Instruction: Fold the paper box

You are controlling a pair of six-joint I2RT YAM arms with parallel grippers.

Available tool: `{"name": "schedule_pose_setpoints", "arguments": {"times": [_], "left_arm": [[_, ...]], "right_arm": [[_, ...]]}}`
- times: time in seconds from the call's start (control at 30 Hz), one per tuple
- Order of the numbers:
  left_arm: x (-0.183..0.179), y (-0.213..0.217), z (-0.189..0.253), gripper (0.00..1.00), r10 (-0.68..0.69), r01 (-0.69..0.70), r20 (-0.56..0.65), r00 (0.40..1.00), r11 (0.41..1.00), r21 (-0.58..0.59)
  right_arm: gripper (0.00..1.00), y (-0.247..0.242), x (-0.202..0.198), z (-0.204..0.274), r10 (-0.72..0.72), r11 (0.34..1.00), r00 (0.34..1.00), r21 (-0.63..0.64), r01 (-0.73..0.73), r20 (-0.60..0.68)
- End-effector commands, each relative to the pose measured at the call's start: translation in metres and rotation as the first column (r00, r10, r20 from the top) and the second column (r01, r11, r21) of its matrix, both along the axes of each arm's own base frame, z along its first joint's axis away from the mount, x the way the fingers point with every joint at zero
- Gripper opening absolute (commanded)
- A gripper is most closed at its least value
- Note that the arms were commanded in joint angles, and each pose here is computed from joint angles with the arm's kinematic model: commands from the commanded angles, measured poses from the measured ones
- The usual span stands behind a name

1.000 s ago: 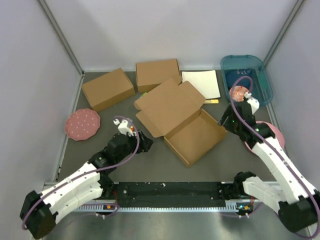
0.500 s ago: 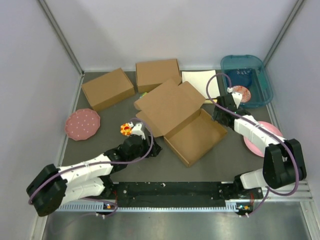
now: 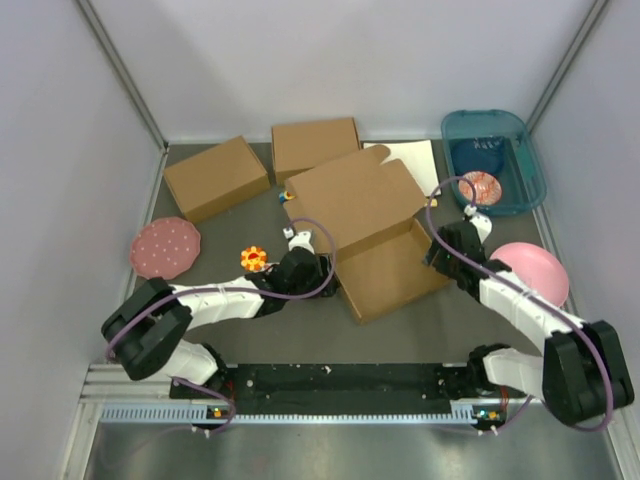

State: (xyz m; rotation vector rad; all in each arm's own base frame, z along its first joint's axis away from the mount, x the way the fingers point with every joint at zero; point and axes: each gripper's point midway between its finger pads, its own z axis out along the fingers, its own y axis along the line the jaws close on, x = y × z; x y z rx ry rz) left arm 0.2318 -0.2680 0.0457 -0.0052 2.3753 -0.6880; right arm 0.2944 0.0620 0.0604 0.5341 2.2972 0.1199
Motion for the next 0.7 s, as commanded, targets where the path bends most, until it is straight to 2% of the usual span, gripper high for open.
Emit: {"name": "schedule_pose_setpoints", "arguments": {"times": [0.0, 0.1, 0.23, 0.37, 0.5, 0.57, 0.67], "left_arm": [[0.032, -0.019, 0.025, 0.71, 0.016, -0.014, 0.057, 0.998, 0.999, -0.033], [0.045, -0.016, 0.029, 0.7, 0.042, -0.04, 0.052, 0.998, 0.999, -0.026], [0.053, -0.005, 0.038, 0.7, 0.078, -0.078, 0.069, 0.995, 0.997, -0.003], [0.049, 0.023, 0.052, 0.75, 0.131, -0.139, 0.107, 0.986, 0.988, 0.07], [0.045, 0.08, 0.086, 0.82, 0.27, -0.304, 0.226, 0.936, 0.944, 0.132], [0.045, 0.104, 0.103, 0.83, 0.335, -0.375, 0.271, 0.902, 0.92, 0.111], [0.049, 0.147, 0.111, 0.84, 0.446, -0.496, 0.286, 0.848, 0.858, 0.132]], "right_arm": [[0.67, 0.026, -0.034, -0.015, 0.051, 0.992, 0.997, 0.116, -0.044, -0.059], [0.68, 0.028, -0.042, -0.013, 0.053, 0.988, 0.998, 0.149, -0.047, -0.038], [0.68, 0.024, -0.042, -0.005, 0.053, 0.99, 0.999, 0.132, -0.052, -0.004], [0.72, 0.023, -0.037, 0.012, 0.058, 0.991, 0.998, 0.118, -0.06, 0.025], [0.75, 0.022, -0.03, 0.044, 0.061, 0.991, 0.993, 0.112, -0.072, 0.097], [0.76, 0.021, -0.026, 0.063, 0.067, 0.992, 0.989, 0.102, -0.081, 0.131], [0.76, 0.02, -0.023, 0.084, 0.081, 0.992, 0.982, 0.087, -0.097, 0.173]]}}
